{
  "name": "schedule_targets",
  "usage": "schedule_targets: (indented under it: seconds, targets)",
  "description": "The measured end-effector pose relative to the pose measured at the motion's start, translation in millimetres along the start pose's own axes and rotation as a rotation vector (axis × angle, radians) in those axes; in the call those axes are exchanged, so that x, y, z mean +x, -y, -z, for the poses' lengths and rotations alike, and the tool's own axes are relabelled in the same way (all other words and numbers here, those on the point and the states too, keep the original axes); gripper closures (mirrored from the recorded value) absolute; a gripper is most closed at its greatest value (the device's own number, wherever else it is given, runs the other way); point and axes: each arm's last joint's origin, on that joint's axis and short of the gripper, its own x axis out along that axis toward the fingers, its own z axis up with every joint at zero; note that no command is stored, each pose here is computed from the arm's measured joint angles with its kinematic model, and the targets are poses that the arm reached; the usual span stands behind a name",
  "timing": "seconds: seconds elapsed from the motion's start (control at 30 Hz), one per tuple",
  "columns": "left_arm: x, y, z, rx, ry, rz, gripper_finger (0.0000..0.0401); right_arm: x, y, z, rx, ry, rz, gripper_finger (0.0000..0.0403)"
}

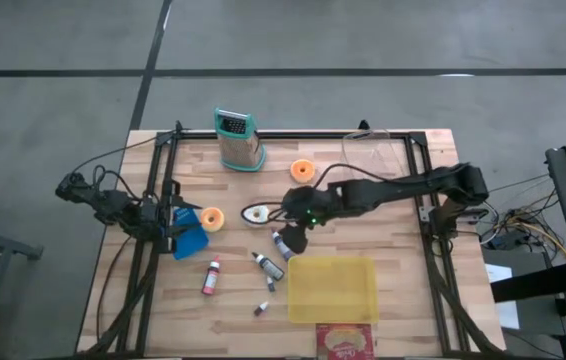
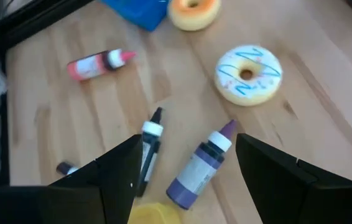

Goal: Pick & Place Food Item
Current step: Put the violet food coloring bottle into the transparent bin

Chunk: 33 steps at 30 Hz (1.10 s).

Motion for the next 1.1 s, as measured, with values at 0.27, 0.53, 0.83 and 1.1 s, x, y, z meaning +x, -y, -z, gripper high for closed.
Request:
schedule_targets:
  seconds: [0.27, 0.53, 0.83, 1.1]
  targets:
    - [0, 0, 0, -0.001, 0.0, -0.001, 0.0213, 12, 2, 5, 0.169, -0.012, 0.043, 0.0163]
    - [0, 0, 0, 0.0, 0.0, 0.0, 0.0213, 14, 3, 8, 0.232, 0.016, 0.124, 0.0165]
    - [0, 0, 0, 0.0, 0.0, -0.001, 0.0213, 41, 8, 19, 0.174, -0.053, 0.171, 0.0165]
    - [0, 0, 0, 0.0, 0.0, -0.001, 0.0213, 77, 25, 29, 0.138, -0.135, 0.243, 0.0165]
